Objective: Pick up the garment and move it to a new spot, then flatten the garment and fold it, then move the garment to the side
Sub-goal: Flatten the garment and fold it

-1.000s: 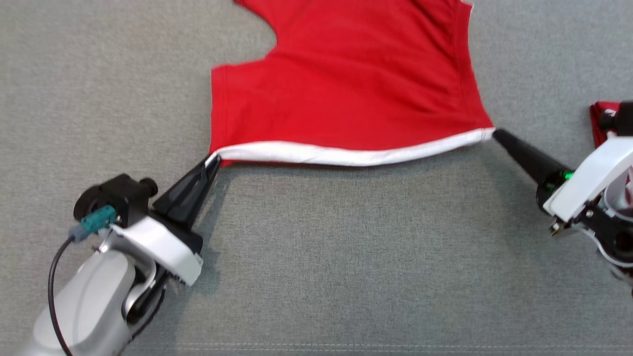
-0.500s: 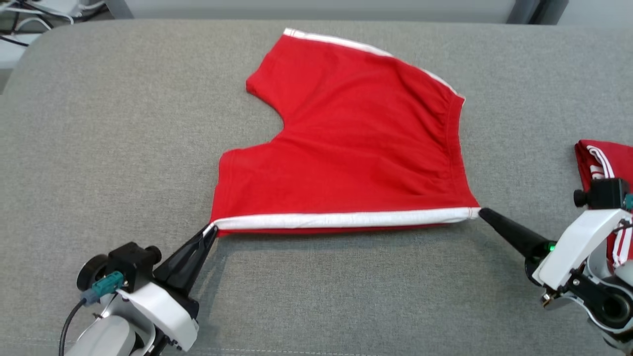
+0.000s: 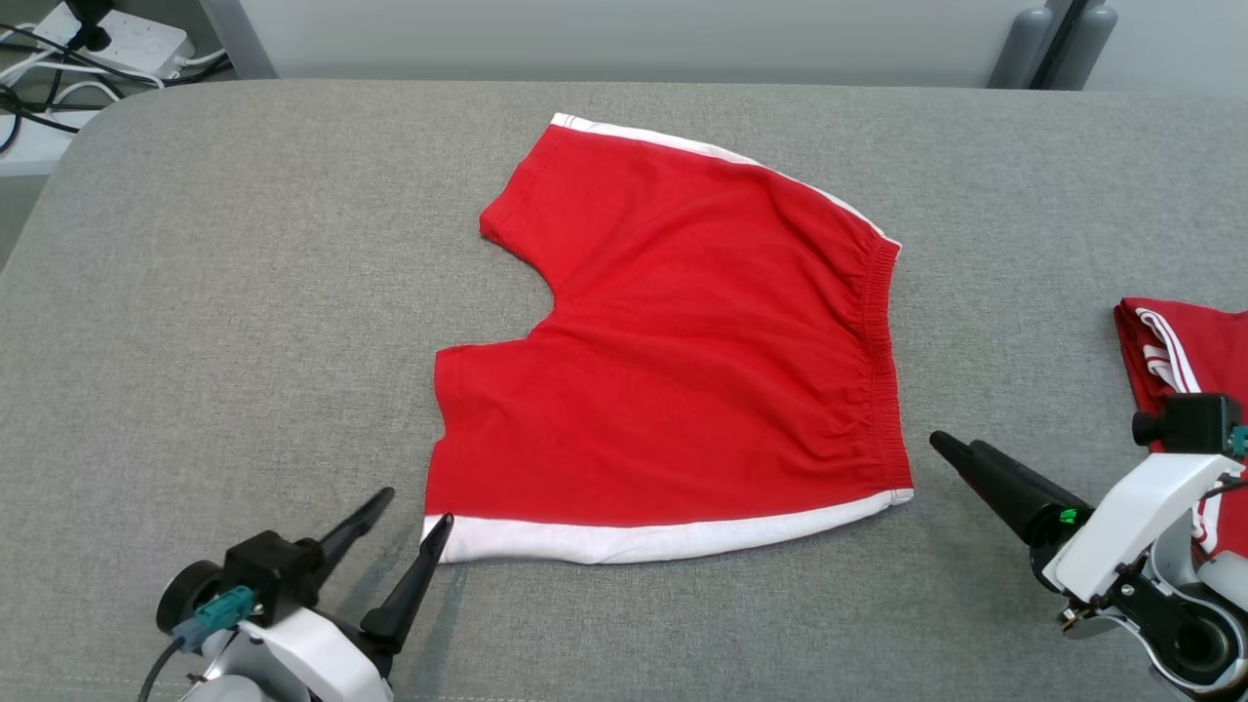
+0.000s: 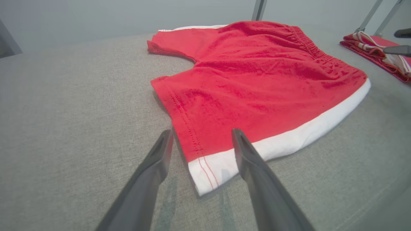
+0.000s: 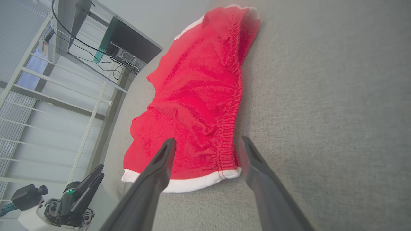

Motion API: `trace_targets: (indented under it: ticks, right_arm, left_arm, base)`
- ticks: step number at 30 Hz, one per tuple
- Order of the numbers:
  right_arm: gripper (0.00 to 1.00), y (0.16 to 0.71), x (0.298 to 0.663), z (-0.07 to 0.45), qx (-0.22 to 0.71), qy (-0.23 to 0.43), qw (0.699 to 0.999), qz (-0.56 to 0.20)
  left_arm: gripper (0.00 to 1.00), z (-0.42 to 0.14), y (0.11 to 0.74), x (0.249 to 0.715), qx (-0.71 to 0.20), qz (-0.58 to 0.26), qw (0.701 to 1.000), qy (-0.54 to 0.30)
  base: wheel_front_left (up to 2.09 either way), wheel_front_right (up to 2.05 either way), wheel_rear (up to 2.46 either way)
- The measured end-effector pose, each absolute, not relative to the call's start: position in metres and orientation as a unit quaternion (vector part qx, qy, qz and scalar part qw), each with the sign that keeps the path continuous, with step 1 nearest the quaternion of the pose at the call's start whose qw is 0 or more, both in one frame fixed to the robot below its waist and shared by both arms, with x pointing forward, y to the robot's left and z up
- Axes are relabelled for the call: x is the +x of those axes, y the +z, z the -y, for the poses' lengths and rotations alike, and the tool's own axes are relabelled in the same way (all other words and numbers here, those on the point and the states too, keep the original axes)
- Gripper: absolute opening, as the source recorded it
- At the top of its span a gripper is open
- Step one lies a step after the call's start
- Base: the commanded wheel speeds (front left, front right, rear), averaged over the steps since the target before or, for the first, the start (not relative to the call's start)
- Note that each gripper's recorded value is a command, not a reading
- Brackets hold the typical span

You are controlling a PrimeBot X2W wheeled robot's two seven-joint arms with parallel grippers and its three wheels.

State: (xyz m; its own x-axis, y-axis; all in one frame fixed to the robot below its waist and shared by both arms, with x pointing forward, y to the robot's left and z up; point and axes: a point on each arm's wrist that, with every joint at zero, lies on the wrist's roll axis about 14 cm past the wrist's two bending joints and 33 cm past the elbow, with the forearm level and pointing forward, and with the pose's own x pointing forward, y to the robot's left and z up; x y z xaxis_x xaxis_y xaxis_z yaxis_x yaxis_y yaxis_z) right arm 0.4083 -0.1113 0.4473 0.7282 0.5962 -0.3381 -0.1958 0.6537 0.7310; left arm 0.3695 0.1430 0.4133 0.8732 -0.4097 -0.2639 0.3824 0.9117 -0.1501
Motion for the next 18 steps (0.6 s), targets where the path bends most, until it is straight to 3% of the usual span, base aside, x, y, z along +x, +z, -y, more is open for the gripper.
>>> trace_targets:
  ticks: [7, 12, 14, 18]
  right_arm:
    - [1.0, 0.463, 0.431, 0.146, 0.317, 0.184, 0.909, -0.198]
    - [1.0, 0.473, 0.442, 0.153, 0.304, 0.166, 0.926, -0.151]
    - [1.0, 0.508, 0.46, 0.174, 0.271, 0.137, 0.951, -0.062]
    - [1.0, 0.517, 0.454, 0.178, 0.239, 0.126, 0.962, -0.029]
  left_arm:
    - [1.0, -0.165, 0.431, 0.383, -0.054, -0.109, 0.98, -0.156]
    - [1.0, -0.163, 0.449, 0.393, -0.063, -0.074, 0.985, -0.14]
    - [1.0, -0.161, 0.457, 0.394, -0.062, -0.055, 0.988, -0.127]
    - [1.0, -0.157, 0.462, 0.394, -0.072, -0.046, 0.989, -0.122]
  base:
    - [0.0, 0.0, 0.0]
    - [0.0, 0.0, 0.0]
    - [0.0, 0.0, 0.0]
    - [0.0, 0.0, 0.0]
